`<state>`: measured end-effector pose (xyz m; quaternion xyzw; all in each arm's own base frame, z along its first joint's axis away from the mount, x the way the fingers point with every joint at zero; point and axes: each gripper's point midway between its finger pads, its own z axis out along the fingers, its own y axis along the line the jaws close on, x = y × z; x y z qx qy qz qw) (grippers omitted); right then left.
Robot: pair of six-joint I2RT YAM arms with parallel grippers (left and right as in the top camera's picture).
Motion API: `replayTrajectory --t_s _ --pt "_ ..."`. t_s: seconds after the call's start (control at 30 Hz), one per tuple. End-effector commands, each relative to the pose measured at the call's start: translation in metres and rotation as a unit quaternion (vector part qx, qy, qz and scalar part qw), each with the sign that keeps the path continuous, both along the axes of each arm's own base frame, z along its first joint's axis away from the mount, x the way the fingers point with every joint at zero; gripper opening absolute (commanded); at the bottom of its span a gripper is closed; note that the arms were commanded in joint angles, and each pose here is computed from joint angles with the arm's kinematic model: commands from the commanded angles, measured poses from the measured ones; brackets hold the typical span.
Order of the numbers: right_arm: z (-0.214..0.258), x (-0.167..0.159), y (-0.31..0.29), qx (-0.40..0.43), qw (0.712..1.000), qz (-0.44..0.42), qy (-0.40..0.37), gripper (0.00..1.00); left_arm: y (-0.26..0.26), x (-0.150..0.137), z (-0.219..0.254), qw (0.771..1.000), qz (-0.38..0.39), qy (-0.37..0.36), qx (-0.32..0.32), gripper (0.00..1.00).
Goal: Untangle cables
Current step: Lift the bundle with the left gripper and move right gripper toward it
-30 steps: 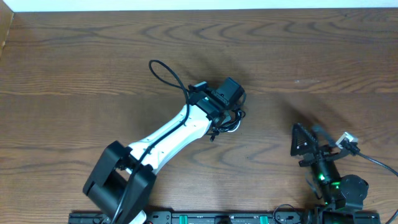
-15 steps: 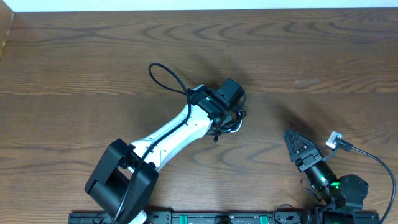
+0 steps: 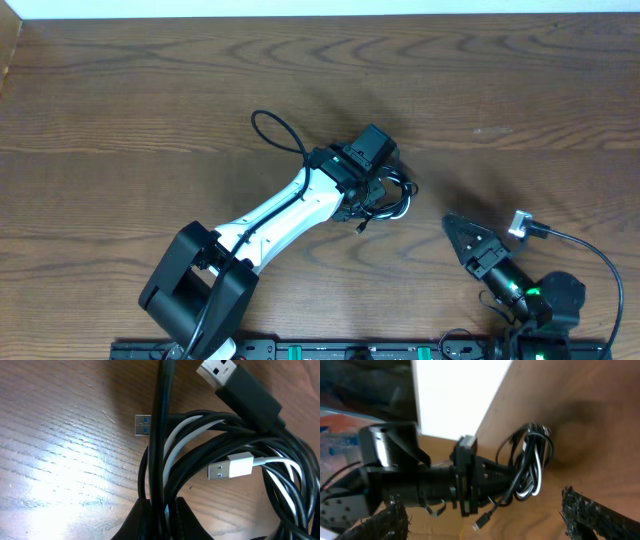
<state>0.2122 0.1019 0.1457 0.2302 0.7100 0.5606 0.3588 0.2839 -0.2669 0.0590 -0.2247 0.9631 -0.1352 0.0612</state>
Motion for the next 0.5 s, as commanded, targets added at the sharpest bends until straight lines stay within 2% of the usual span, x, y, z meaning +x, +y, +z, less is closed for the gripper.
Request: replayTrajectory --t_s 0.0,0.23,0.47 --pt "-0.015 -0.002 0.006 0.004 0.999 0.015 0.04 0.93 -0.005 -0.002 0.006 0.999 -0.051 -0.012 -0.004 0.08" --pt "-0.049 0.003 0.006 0.008 0.991 0.001 0.131 0.92 -0.014 -0.003 0.025 0.996 -0.073 -0.041 -0.022 0.08" --pt "-0.05 0.007 0.015 0.019 0.989 0.019 0.143 0.86 -0.041 -0.012 0.03 0.992 -0.105 -0.067 -0.036 0.07"
